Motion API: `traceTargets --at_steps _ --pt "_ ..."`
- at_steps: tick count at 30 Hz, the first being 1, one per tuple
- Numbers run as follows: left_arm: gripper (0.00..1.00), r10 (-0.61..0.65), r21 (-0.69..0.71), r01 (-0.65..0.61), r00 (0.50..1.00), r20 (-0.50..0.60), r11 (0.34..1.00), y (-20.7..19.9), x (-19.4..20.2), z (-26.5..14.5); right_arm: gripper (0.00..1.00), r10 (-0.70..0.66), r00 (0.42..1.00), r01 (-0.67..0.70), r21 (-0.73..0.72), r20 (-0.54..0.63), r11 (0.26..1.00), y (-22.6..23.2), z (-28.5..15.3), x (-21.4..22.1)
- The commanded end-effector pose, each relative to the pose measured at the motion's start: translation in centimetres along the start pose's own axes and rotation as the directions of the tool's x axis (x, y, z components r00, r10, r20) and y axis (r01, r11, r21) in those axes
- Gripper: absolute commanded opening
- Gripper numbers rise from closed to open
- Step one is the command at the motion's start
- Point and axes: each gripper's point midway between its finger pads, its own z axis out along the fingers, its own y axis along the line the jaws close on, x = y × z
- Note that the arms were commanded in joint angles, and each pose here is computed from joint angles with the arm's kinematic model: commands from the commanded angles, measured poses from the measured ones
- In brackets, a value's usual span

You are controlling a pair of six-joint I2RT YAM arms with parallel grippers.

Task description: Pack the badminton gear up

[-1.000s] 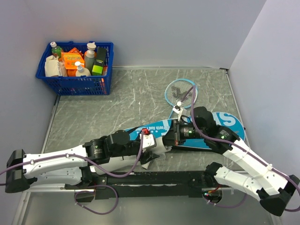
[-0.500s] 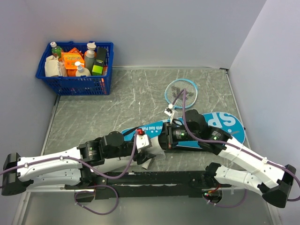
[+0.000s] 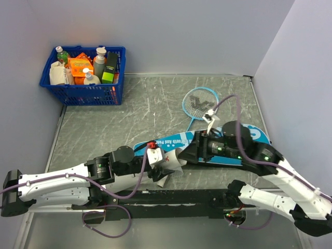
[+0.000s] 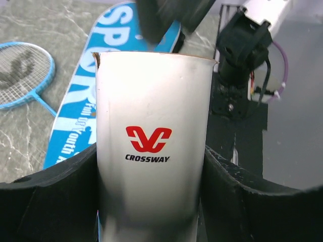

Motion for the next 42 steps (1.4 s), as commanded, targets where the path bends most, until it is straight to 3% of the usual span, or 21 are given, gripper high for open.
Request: traceTargets --at_steps 1,4,6,17,30,42 --pt "0.01 -0.086 -0.029 0.090 0.988 0.126 0.996 0.3 -3.0 -0.1 0.74 -0.020 0.998 0.010 0.160 0.065 0.987 -1.9 -4.1 -0.7" --pt "0.01 -0.088 -0.050 0.094 0.989 0.118 0.994 0.6 -2.7 -0.2 0.75 0.027 0.997 -0.047 0.268 0.076 0.962 -4.1 -4.7 -0.1" --pt "0.01 -0.092 -0.138 0.107 0.990 0.111 0.985 2.2 -2.5 -0.2 0.75 0.066 0.994 -0.089 0.305 0.086 0.948 -5.6 -4.7 0.8" --pt "0.01 -0.128 -0.454 0.156 0.987 0.092 0.877 7.5 -1.5 -1.9 0.72 0.373 0.927 -0.369 0.294 0.045 0.881 -10.3 0.7 7.3" --pt "0.01 -0.200 -0.462 0.237 0.971 0.128 0.855 7.5 -1.4 -3.1 0.69 0.604 0.794 -0.602 0.218 0.062 0.769 -11.4 7.8 8.3" --pt "0.01 -0.222 -0.427 0.267 0.963 0.153 0.864 6.8 -1.3 -3.4 0.70 0.660 0.750 -0.644 0.270 0.038 0.716 -11.1 11.4 10.0"
